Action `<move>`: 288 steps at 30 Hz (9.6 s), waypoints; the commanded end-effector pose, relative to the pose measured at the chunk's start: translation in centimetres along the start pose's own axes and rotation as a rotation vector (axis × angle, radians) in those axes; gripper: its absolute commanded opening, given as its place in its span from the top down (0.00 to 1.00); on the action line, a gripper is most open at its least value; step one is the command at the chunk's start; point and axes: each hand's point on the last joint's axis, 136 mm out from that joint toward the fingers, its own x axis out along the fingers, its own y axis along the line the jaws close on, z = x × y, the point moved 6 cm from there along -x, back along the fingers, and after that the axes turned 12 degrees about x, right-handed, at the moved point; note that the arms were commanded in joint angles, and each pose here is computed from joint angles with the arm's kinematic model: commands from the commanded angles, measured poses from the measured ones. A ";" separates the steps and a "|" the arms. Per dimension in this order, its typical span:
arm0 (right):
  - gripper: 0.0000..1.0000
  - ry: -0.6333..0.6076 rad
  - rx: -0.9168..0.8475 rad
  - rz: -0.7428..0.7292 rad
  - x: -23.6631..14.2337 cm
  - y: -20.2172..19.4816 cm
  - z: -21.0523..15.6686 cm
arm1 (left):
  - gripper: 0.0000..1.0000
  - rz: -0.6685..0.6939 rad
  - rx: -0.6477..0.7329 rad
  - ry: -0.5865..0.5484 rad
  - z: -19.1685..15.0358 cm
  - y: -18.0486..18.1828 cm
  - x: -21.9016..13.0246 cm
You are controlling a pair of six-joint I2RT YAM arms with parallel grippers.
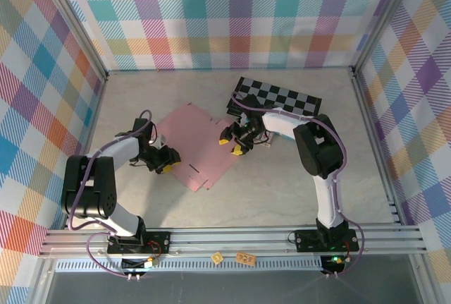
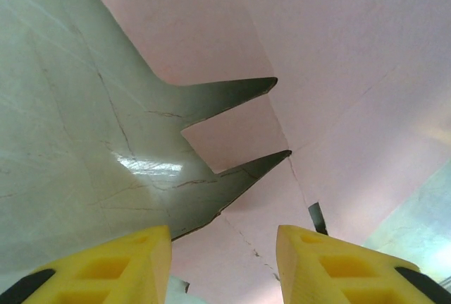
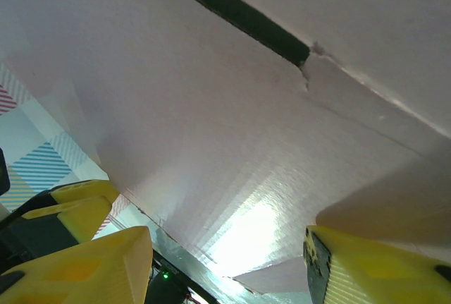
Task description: Fold the paper box
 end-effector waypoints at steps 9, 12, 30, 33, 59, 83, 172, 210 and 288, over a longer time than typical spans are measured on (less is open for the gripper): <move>0.41 0.040 -0.016 -0.036 0.7 -0.3 0.1 | 0.50 0.154 0.115 -0.017 0.1 0.4 -1.2; 0.41 0.041 -0.015 -0.038 0.7 -0.4 0.1 | 0.50 0.116 0.128 -0.012 0.5 0.1 -0.7; 0.41 0.048 -0.011 -0.029 0.8 -0.6 0.6 | 0.52 -0.058 0.108 0.044 -0.8 -1.9 0.1; 0.41 0.053 -0.013 -0.025 0.8 -0.6 0.7 | 0.54 -0.121 0.107 0.037 -0.7 -2.9 -0.3; 0.40 0.123 -0.048 -0.051 0.7 -1.2 2.7 | 0.44 0.049 0.014 0.019 -1.9 -1.0 0.3; 0.41 0.124 -0.046 -0.032 0.4 -0.9 2.9 | 0.49 -0.164 -0.052 -0.002 -3.2 -2.8 0.5; 0.52 -0.111 0.391 0.633 -4.0 8.1 3.2 | 1.00 -0.423 -0.408 -0.456 5.7 -11.8 -13.6; 1.00 -0.568 0.209 0.539 -22.8 19.4 -7.7 | 0.39 -0.168 0.010 -0.850 5.7 -17.0 -28.5; 0.21 -0.565 0.328 0.265 -18.5 9.8 -10.0 | 1.00 -0.119 1.146 -0.479 -0.8 -15.8 -10.7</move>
